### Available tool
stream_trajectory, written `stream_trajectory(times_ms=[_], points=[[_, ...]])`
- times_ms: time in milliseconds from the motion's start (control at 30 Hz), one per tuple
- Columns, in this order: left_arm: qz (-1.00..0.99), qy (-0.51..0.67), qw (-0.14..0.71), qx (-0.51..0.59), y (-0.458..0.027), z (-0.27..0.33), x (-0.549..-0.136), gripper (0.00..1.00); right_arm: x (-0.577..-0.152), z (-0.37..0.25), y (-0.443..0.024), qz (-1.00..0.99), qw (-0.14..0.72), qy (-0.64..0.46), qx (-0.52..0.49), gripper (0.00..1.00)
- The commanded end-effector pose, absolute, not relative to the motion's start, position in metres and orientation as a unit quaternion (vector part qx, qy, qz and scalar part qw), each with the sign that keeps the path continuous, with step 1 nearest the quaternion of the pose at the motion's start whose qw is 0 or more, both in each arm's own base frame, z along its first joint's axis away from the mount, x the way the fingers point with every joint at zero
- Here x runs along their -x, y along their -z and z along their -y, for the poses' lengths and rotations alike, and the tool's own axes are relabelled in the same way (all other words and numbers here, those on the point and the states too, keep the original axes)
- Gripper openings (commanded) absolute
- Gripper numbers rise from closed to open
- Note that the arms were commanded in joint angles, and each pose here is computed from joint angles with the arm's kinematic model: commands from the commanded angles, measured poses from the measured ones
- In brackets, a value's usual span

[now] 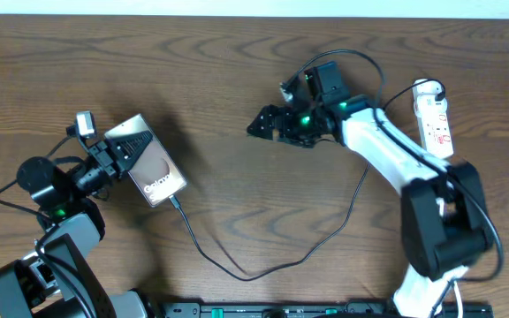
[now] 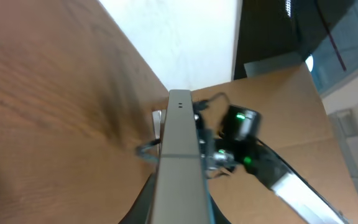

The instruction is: Plug charger to phone and switch on socket

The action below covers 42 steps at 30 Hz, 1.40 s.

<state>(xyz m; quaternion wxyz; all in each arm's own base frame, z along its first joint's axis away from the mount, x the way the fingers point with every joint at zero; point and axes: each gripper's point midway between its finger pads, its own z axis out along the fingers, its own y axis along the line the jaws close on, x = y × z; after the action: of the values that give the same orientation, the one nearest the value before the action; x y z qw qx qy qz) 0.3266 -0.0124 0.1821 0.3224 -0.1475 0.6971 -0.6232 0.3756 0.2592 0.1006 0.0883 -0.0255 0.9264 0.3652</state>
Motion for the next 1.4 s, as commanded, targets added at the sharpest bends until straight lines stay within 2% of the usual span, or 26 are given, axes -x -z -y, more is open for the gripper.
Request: stream_trajectory(times_ms=[0,267,600,900,1267,1367], points=[[-0.706,0.610,0.332,0.136,-0.174,0.013,-0.326,0.07,-0.388,-0.230,-0.141,-0.938,0.178,-0.296,0.028,0.99],[-0.746,0.550,0.292,0.238,-0.109,0.004,-0.324,0.07,-0.353,-0.190,-0.195,-0.948,0.218,-0.233,0.013,0.99],[-0.814,0.432,0.232,0.310,-0.040,-0.006,-0.297,0.07,-0.324,-0.168,-0.204,-0.959,0.202,-0.197,0.002,0.99],[-0.843,0.347,0.190,0.364,-0.007,-0.022,-0.277,0.07,-0.320,-0.172,-0.204,-0.960,0.198,-0.197,0.007,0.99],[-0.850,0.311,0.177,0.386,0.003,-0.030,-0.270,0.07,-0.317,-0.175,-0.202,-0.961,0.193,-0.197,0.013,0.99],[-0.850,0.311,0.177,0.386,0.003,-0.030,-0.269,0.12,-0.316,-0.175,-0.202,-0.961,0.192,-0.196,0.013,0.99]])
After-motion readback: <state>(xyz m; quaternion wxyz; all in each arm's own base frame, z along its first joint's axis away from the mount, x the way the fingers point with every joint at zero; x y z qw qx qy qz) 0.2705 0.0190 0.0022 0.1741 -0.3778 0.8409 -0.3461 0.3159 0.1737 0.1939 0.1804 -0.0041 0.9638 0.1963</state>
